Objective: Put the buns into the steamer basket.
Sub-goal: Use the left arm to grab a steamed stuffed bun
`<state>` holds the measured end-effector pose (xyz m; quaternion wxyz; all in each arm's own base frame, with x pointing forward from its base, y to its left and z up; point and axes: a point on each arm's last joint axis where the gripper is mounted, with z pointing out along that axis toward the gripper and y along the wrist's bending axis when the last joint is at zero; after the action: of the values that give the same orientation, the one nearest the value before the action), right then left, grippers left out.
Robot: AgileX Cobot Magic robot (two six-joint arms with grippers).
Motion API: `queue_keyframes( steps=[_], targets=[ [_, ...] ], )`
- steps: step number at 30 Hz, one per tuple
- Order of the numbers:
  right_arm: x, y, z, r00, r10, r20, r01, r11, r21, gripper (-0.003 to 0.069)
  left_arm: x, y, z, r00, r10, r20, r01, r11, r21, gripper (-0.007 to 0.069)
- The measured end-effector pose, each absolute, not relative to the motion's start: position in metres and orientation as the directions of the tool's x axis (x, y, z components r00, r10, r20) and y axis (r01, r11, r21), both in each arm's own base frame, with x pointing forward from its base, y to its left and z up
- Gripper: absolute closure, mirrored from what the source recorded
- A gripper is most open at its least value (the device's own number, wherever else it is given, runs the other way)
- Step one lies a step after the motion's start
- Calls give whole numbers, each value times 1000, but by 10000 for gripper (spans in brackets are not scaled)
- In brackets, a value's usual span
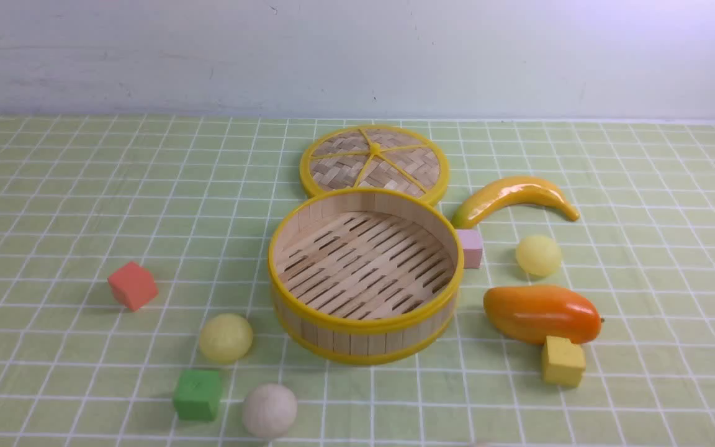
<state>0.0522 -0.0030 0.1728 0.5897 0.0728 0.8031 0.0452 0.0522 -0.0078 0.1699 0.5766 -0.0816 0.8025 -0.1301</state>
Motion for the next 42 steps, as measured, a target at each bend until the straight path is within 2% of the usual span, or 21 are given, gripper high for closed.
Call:
queue_keyframes(
  steps=[33,35,37,39,40,42],
  targets=[
    [52,-3,173,-294,170,-941,64,985,158,420,53,-8,172,-297,-306,-904,23,945,-327,467],
    [52,-3,173,-294,170,-941,64,985,158,420,54,-10,178,-256,-455,-853,24,879,-476,463],
    [52,-3,173,-294,170,-941,64,985,158,420,55,-12,185,-212,-660,-721,23,734,-679,463],
    [52,-3,173,-294,170,-941,64,985,158,420,56,-12,191,-175,-828,-533,29,537,-843,461],
    [52,-3,173,-294,170,-941,64,985,158,420,56,-11,194,-149,-884,-443,38,443,-896,460],
    [52,-3,173,-294,170,-941,64,985,158,420,56,-8,200,-95,-928,-360,65,355,-933,461]
  ],
)
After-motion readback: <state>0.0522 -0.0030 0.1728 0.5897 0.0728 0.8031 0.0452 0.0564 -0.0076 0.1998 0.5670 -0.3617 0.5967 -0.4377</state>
